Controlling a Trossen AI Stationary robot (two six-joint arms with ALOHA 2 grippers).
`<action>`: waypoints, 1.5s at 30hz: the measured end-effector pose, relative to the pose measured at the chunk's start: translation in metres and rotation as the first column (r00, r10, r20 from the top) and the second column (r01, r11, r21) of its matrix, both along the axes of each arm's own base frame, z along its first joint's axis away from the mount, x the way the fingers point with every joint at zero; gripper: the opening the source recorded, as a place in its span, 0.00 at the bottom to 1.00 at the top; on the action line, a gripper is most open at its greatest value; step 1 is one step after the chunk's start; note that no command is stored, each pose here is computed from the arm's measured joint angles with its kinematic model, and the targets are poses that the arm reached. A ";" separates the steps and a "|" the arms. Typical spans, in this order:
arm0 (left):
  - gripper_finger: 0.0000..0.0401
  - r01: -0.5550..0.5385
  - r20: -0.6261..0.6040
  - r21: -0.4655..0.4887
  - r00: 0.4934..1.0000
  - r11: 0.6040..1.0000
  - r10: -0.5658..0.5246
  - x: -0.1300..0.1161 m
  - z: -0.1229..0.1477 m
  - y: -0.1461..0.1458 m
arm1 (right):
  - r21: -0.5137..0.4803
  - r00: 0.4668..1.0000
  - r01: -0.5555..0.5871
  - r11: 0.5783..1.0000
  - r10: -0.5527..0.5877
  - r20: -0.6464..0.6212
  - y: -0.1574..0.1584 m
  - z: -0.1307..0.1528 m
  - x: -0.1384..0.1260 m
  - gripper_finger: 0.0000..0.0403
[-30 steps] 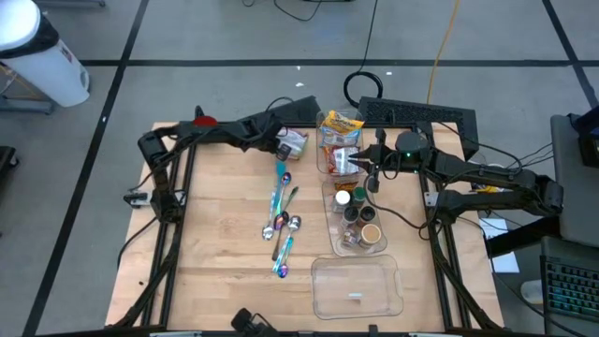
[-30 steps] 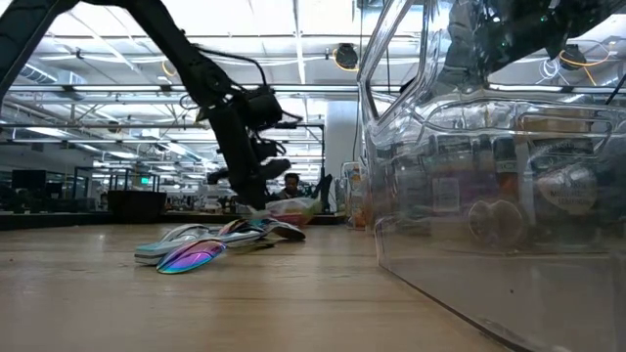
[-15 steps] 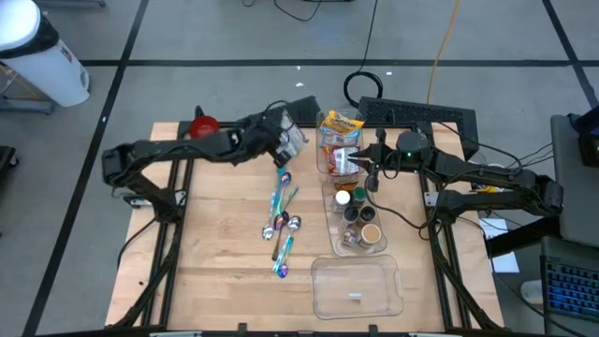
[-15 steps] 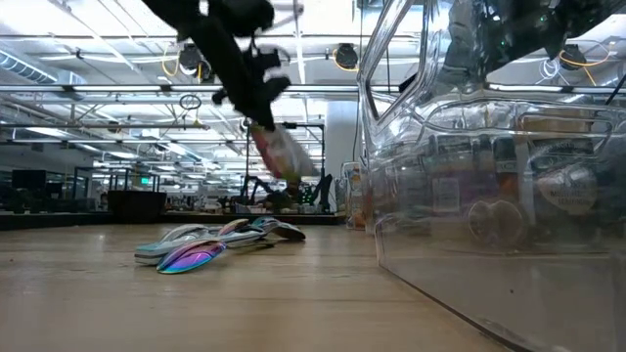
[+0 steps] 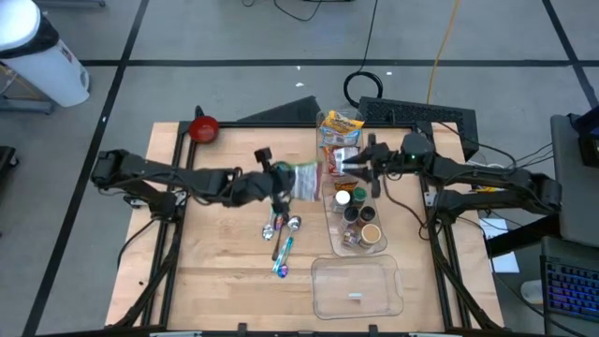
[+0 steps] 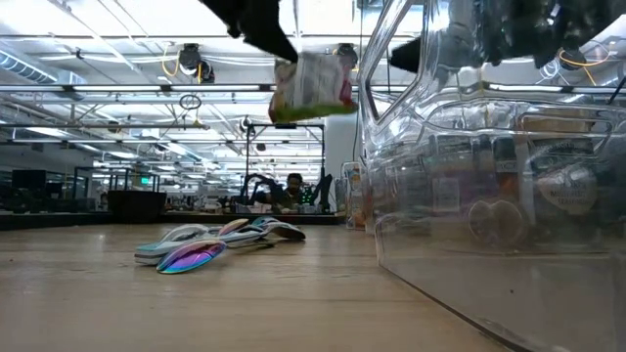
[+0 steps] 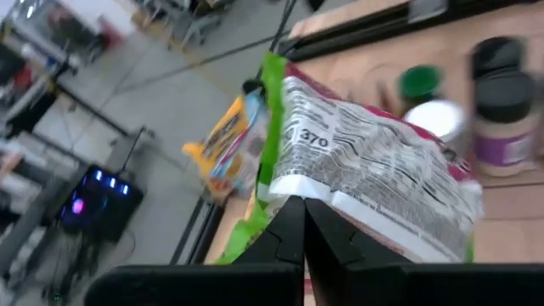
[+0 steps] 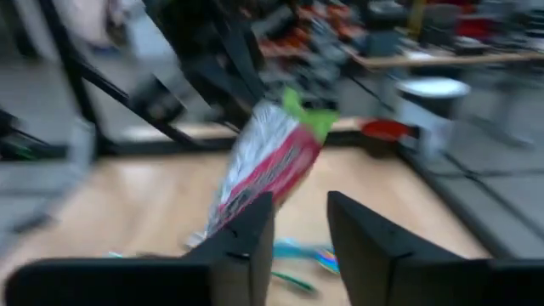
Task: Pick & Place Food Item
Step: Put the green noodle pack into the top transparent bin
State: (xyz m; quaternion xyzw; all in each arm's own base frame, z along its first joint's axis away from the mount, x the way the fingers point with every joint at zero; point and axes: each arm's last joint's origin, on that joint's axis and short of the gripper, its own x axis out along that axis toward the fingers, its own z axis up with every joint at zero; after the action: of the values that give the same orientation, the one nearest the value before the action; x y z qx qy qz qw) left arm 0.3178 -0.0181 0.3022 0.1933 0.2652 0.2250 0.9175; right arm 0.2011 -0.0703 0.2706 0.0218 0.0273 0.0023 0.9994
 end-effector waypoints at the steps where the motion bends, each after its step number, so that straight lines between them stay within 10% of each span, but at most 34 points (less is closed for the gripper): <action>1: 0.00 0.022 0.003 0.008 1.000 1.000 -0.022 0.000 0.001 -0.005 | 0.024 0.999 -0.034 0.999 0.033 0.026 0.001 -0.001 0.001 0.31; 12: 0.00 0.058 0.026 0.070 0.998 0.996 -0.060 -0.001 0.005 -0.026 | 0.068 0.977 -0.184 0.981 0.175 0.122 0.016 -0.010 0.031 0.60; 24: 0.00 0.066 0.033 0.054 0.997 0.996 -0.068 -0.001 0.005 -0.026 | 0.138 0.987 -0.124 0.983 0.107 0.123 0.013 -0.023 0.065 0.59; 30: 0.00 0.063 0.036 0.048 0.997 0.997 -0.065 -0.001 0.005 -0.026 | 0.165 0.984 -0.127 0.978 0.103 0.145 0.012 -0.025 0.070 0.46; 38: 0.00 0.060 0.041 0.039 0.997 0.997 -0.062 -0.001 0.005 -0.026 | 0.128 0.983 -0.128 0.984 0.108 0.151 0.012 -0.023 0.069 0.06; 45: 0.04 0.065 0.100 -0.083 0.993 0.994 -0.057 0.000 0.005 -0.028 | 0.106 0.984 -0.123 0.987 0.107 0.143 0.011 -0.024 0.069 0.01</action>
State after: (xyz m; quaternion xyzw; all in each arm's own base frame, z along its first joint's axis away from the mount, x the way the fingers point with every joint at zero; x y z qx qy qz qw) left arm 0.3177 -0.0457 0.3067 0.1501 0.2233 0.1943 0.9433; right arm 0.2699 -0.0598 0.2465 0.0773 -0.0402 0.0631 0.9942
